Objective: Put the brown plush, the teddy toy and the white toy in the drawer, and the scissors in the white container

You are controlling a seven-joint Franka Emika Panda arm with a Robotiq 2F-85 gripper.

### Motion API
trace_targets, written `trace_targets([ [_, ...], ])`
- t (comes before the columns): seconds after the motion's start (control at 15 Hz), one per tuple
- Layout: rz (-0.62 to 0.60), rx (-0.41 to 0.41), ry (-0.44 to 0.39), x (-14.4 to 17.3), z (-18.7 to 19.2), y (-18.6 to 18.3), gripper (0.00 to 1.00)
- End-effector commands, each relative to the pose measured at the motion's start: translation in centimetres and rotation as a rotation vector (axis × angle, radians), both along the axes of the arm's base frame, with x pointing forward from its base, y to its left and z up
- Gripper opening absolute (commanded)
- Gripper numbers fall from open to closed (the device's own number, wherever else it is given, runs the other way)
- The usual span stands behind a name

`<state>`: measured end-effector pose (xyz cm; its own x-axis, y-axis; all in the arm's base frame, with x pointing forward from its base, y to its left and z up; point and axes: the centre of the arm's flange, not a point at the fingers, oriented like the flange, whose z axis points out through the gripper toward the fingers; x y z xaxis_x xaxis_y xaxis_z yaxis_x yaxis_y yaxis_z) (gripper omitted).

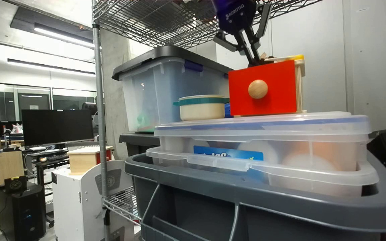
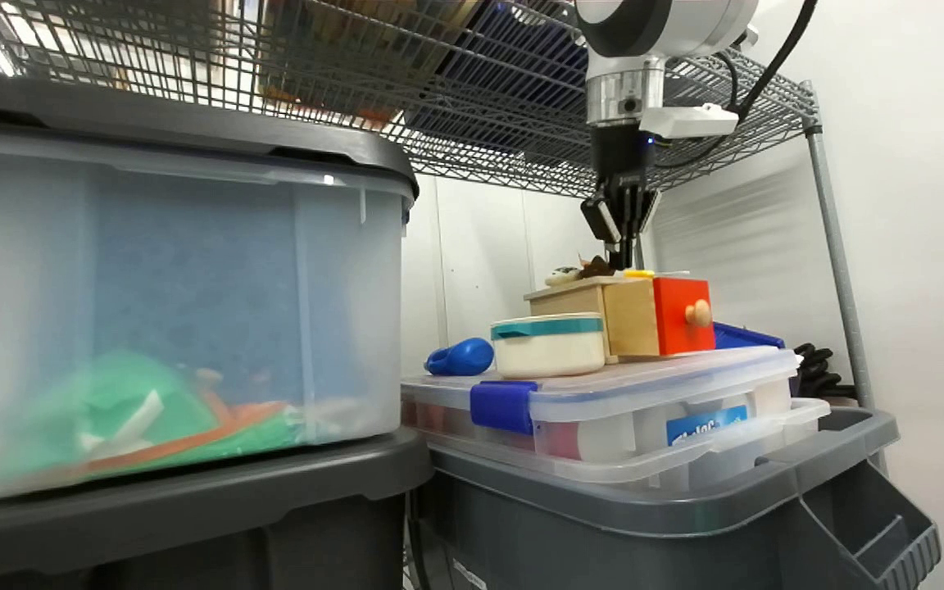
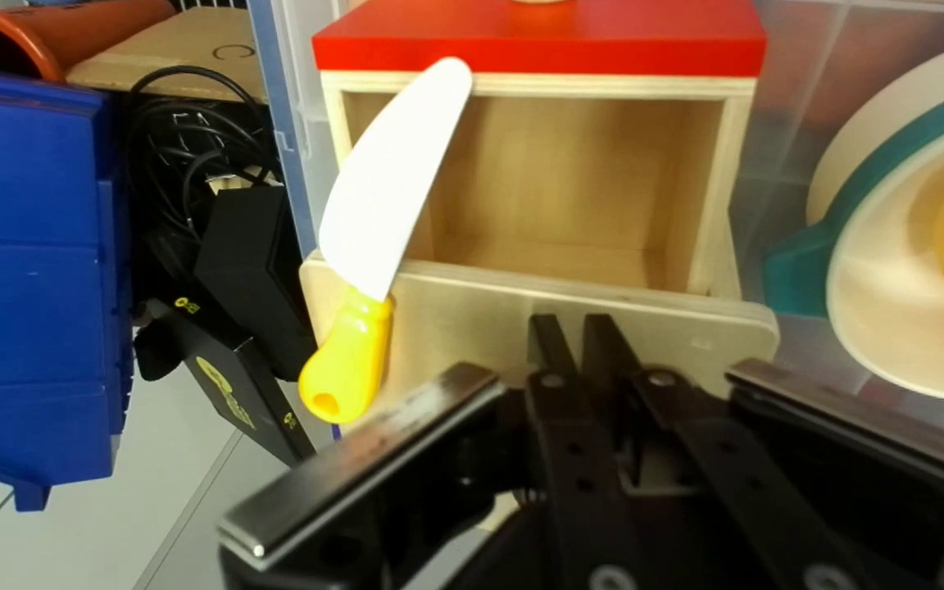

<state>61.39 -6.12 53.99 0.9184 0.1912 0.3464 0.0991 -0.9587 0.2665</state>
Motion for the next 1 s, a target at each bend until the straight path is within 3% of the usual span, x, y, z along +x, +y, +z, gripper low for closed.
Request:
trace_targets([
  [0.0,0.022,-0.001,-0.010,0.3,0.9,0.2,0.44],
  [0.47,0.030,-0.006,-0.010,0.8,0.7,0.3,0.95],
  [0.6,0.037,-0.011,-0.013,1.1,0.8,0.4,1.00],
  [0.93,0.061,-0.012,-0.021,2.3,1.1,0.8,1.00],
])
